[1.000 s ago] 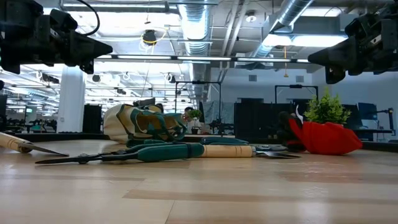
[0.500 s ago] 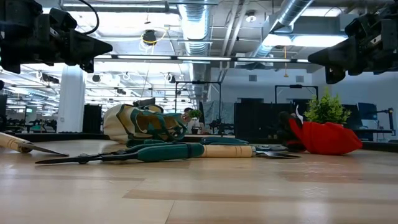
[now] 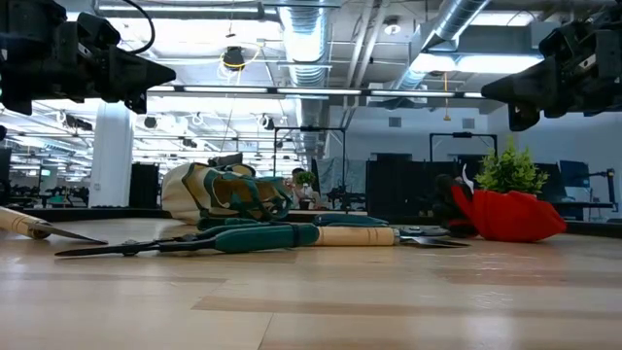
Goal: Pick & Place Garden tools in Gardening bag
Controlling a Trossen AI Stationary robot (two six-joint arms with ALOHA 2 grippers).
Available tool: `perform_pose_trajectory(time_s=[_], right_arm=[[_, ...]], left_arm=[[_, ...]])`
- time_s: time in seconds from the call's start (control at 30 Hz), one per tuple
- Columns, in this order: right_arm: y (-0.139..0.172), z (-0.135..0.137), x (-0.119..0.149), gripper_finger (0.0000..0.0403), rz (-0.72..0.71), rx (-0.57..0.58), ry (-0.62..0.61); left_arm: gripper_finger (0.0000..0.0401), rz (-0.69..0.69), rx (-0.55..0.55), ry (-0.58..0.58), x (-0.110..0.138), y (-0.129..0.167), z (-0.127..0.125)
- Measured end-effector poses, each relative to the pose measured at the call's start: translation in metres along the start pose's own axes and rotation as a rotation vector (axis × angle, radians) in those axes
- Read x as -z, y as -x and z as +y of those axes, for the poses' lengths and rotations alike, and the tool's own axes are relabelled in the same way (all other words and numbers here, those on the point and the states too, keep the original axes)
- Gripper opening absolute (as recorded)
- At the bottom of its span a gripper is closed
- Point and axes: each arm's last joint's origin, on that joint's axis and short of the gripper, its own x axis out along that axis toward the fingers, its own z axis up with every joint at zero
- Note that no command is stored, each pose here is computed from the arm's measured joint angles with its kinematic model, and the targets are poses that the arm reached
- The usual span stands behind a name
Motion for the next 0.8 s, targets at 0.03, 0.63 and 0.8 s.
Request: perform_pose_trajectory(time_s=[0.03, 0.63, 0.8], right_arm=[[0.000, 0.000, 0.000, 0.0000, 0.000, 0.000, 0.000], [0.000, 0.000, -0.001, 0.0000, -0.012, 0.014, 0.001], [0.000, -0.003, -0.001, 0.0000, -0.014, 0.106, 0.001]], left_arm=[[0.0003, 0.000, 0.000, 0.000, 0.000, 0.000, 0.000], [0.0003, -0.003, -0.079, 0.297, 0.001, -0.002, 0.002], [0.0003, 0.029, -0.158, 0.310, -0.008, -0.013, 0.004]])
